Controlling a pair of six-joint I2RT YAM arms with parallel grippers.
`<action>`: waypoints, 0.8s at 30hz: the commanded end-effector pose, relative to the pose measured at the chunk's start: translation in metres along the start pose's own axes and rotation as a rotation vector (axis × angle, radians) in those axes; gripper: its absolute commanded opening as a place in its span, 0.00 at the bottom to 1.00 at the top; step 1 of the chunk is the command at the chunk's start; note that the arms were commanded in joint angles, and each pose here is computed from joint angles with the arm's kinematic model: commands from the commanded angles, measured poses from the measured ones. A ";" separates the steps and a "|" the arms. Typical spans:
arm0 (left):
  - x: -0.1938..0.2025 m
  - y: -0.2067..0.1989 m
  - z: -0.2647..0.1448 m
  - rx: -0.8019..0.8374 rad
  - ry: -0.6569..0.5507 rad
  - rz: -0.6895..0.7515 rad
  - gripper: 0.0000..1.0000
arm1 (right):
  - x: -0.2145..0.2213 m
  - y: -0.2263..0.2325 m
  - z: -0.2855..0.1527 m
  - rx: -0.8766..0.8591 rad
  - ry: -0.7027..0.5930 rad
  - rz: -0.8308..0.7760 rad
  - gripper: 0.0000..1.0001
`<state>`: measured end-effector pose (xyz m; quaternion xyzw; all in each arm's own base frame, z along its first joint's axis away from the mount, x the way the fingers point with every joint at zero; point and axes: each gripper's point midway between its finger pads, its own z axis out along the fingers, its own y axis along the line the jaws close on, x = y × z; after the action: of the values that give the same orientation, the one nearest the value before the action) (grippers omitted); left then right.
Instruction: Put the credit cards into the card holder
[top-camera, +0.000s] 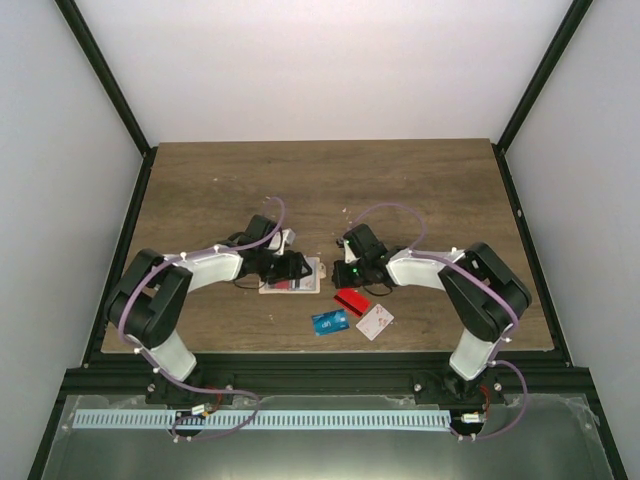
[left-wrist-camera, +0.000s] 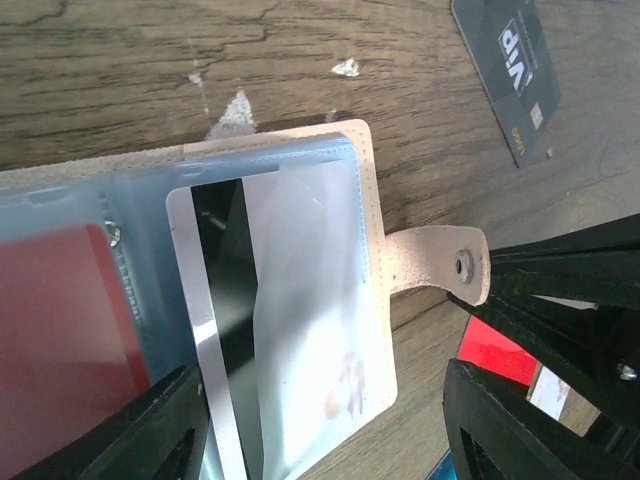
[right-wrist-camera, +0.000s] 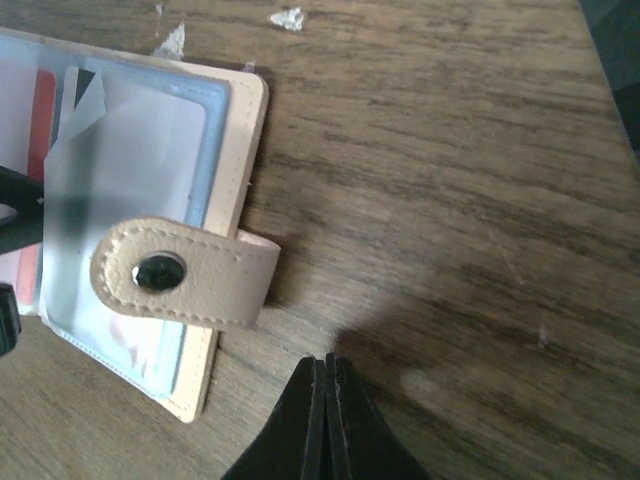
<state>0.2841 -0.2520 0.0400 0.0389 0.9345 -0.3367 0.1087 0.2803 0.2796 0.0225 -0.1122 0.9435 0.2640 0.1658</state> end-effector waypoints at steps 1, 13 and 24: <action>-0.003 -0.001 -0.011 -0.044 -0.023 0.041 0.67 | -0.005 0.013 -0.015 -0.029 0.000 -0.009 0.01; -0.015 0.005 -0.040 -0.158 -0.117 0.088 0.37 | -0.019 0.068 -0.043 -0.286 -0.038 -0.013 0.01; -0.006 0.026 -0.015 -0.184 -0.063 0.093 0.04 | -0.015 0.079 -0.015 -0.342 0.039 0.033 0.06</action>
<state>0.2924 -0.2210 0.0468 0.0496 0.9538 -0.2484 0.1614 0.2647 0.3228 0.0731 -0.1235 0.8977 0.4018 0.1322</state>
